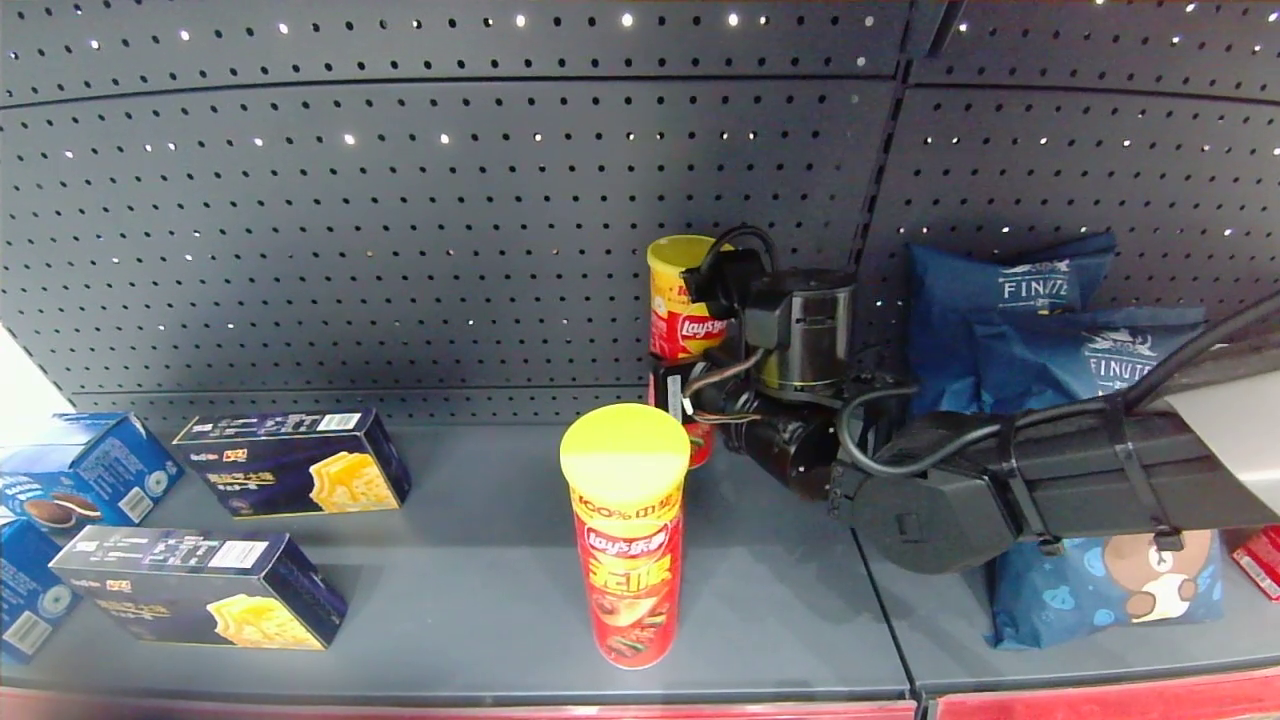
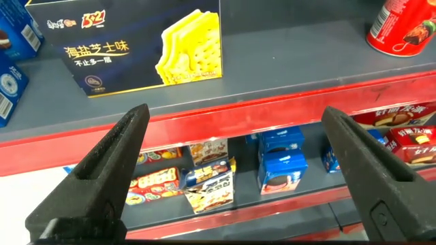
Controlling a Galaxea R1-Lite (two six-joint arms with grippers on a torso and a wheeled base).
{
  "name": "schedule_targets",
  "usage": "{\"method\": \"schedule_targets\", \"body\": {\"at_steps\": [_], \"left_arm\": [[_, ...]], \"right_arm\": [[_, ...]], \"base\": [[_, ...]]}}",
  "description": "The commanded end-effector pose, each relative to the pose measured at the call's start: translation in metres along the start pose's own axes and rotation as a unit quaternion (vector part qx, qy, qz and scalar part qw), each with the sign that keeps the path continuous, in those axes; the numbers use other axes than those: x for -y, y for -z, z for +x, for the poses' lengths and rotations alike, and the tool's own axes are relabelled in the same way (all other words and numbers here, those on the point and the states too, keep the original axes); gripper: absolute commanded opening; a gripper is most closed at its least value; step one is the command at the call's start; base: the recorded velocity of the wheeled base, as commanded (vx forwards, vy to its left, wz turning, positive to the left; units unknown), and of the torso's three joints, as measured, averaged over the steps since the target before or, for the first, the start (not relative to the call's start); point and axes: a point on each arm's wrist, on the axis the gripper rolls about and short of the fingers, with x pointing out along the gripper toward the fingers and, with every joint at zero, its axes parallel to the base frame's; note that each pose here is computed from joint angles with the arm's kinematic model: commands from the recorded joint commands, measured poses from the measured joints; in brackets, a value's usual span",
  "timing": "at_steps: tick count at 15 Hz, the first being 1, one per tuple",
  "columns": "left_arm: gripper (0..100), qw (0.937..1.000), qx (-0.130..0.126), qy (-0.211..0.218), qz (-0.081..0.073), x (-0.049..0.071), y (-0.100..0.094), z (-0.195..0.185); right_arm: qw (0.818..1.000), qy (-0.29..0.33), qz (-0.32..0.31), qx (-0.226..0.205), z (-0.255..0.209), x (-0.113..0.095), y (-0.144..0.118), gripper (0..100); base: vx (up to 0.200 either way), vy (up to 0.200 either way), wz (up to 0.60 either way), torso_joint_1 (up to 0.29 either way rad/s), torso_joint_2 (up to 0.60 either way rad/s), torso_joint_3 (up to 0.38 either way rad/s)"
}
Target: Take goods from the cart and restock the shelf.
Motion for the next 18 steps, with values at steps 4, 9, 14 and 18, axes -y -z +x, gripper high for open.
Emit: {"method": "schedule_targets", "body": {"at_steps": [4,9,14,18], "left_arm": [[100,1.0,-0.001,0.0,0.0,0.0,0.0,0.0],[100,1.0,-0.001,0.0,0.0,0.0,0.0,0.0],[100,1.0,-0.001,0.001,0.0,0.0,0.0,0.0],[100,1.0,-0.001,0.0,0.0,0.0,0.0,0.0]], "right_arm": [[1.0,-0.002,0.003,0.0,0.008,-0.004,0.01,0],[1.0,-0.002,0.002,0.0,0.017,-0.007,0.02,0],[1.0,-0.005,0.004,-0.001,0.026,-0.01,0.027,0],[1.0,-0.006,0.008,0.0,0.031,-0.012,0.031,0]], "base": [[0.0,0.0,0.0,0.0,0.0,0.0],[0.0,0.0,0.0,0.0,0.0,0.0],[0.0,0.0,0.0,0.0,0.0,0.0],[0.0,0.0,0.0,0.0,0.0,0.0]]}}
